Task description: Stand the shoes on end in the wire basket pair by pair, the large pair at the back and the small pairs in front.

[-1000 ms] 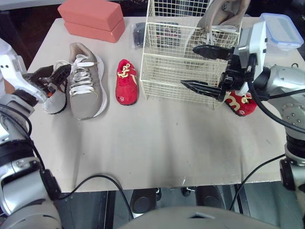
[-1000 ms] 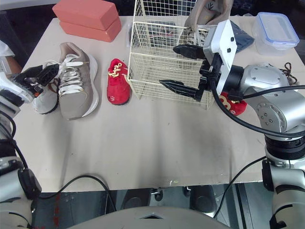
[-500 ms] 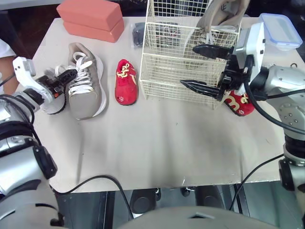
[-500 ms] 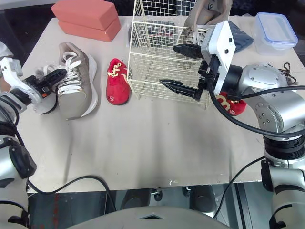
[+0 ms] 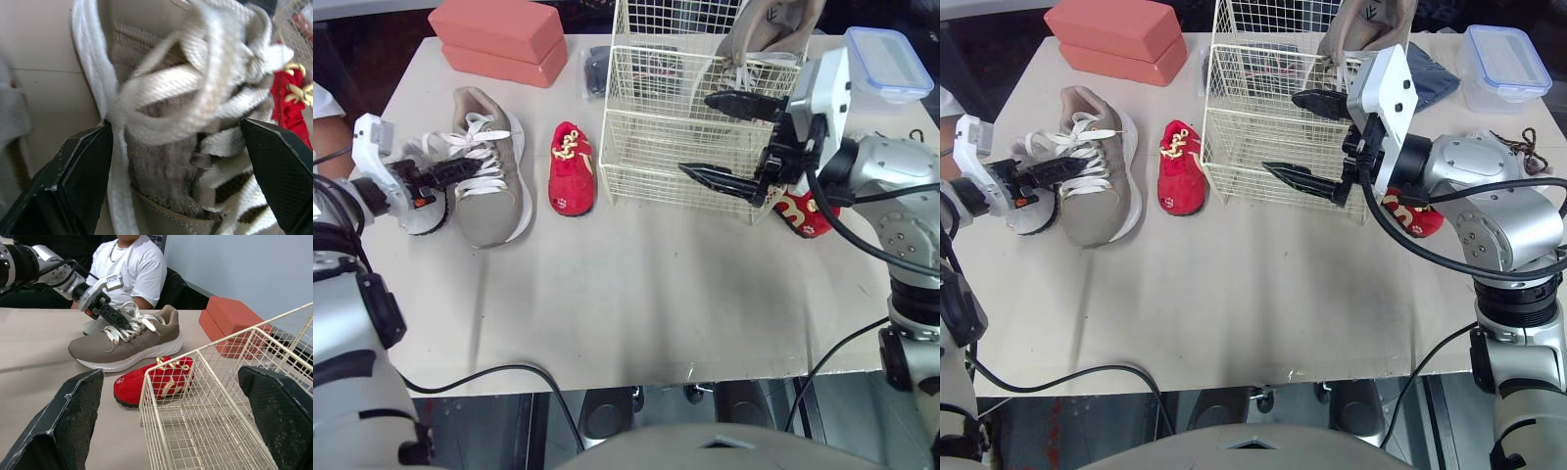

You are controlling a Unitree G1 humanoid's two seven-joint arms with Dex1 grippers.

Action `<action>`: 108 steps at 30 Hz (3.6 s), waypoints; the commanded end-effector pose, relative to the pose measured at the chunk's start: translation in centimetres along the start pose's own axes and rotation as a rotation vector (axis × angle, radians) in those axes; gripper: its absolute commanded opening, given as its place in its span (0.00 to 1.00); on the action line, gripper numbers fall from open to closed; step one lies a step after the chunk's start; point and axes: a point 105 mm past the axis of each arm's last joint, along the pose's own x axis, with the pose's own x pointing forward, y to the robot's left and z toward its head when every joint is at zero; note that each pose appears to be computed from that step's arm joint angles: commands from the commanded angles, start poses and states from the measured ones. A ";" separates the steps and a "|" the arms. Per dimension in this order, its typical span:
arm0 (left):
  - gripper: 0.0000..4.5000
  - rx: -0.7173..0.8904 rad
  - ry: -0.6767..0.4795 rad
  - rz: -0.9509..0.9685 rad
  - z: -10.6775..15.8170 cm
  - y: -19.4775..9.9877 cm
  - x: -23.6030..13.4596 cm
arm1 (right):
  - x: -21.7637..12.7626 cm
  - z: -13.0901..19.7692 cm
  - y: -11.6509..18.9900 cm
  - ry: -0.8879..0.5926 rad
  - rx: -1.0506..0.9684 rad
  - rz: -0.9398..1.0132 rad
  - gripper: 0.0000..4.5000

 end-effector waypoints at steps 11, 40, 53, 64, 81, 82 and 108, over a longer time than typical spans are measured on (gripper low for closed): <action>0.36 0.017 0.072 0.060 -0.2 0.7 -0.9 | -0.1 1.0 -0.1 -0.033 -0.046 -0.010 1.00; 0.10 0.375 -0.967 -0.319 14.2 -8.6 -7.6 | -1.6 3.3 -2.0 -0.232 -0.032 -0.166 1.00; 0.10 0.582 -1.266 -0.414 20.1 -22.7 -1.1 | -3.1 3.1 -3.0 -0.233 -0.066 -0.335 1.00; 0.10 0.565 -1.394 -0.360 19.6 -29.1 4.3 | -5.3 3.2 -4.2 -0.228 -0.078 -0.503 1.00; 0.10 0.624 -1.406 -0.205 16.8 -29.5 7.0 | -5.6 2.9 -3.8 -0.232 -0.050 -0.532 1.00; 0.10 0.632 -1.406 -0.204 16.8 -29.6 7.1 | -5.6 2.9 -3.8 -0.232 -0.049 -0.532 1.00; 0.10 0.600 -1.460 -0.499 15.3 -31.2 5.3 | -3.1 5.4 -4.6 -0.377 0.099 -0.477 1.00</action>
